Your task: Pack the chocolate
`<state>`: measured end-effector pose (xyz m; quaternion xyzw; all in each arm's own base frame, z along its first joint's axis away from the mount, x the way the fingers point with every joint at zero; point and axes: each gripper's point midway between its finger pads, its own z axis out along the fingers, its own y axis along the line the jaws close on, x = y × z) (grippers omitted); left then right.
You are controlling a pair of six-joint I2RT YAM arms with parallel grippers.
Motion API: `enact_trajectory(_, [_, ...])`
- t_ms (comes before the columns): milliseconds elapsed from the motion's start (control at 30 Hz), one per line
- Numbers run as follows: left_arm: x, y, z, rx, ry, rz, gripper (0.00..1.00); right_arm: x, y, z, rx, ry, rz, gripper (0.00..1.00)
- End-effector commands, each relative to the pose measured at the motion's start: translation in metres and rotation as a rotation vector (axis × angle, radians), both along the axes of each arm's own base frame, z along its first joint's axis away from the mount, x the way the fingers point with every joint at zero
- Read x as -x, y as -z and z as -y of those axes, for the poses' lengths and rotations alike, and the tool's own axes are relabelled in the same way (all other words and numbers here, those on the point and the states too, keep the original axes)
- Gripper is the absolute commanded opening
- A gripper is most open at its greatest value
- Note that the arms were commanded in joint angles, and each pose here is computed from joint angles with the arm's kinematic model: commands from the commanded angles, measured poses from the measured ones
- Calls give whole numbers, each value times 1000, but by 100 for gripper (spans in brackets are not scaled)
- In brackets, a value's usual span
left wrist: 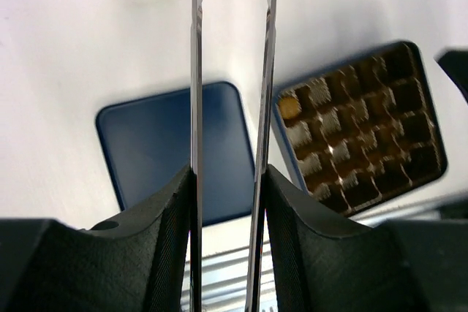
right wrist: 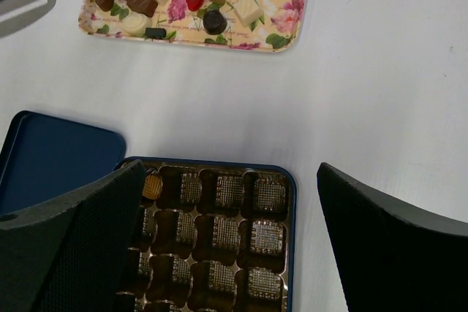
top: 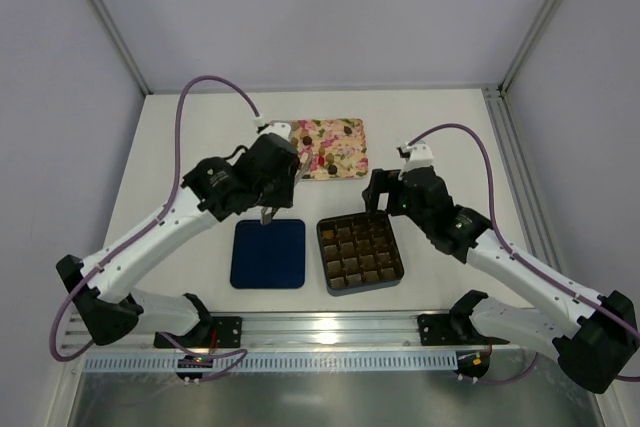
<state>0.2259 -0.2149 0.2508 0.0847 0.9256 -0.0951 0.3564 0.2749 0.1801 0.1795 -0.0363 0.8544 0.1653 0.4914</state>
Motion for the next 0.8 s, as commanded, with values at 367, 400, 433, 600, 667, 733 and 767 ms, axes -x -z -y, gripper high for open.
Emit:
enact_trajectory(367, [-99, 54, -14, -125, -36, -74, 44, -5, -10, -9, -25, -19, 16, 100])
enact_trajectory(400, [-102, 60, -12, -129, -31, -84, 44, -5, -10, -8, -23, -19, 15, 100])
enact_trajectory(433, [-103, 63, -11, -131, -26, -88, 44, -5, -9, -9, -21, -21, 14, 100])
enact_trajectory(600, [-113, 82, -8, -152, -30, -122, 44, -5, -8, -8, -18, -19, 14, 100])
enact_trajectory(667, [-117, 85, -9, -155, -34, -125, 44, -5, -7, -7, -12, -18, 13, 100])
enact_trajectory(733, [-121, 91, -9, -155, -37, -136, 44, -5, -7, -7, -10, -17, 14, 100])
enact_trajectory(767, [-123, 93, -9, -157, -37, -136, 44, -5, -7, -6, -7, -17, 16, 100])
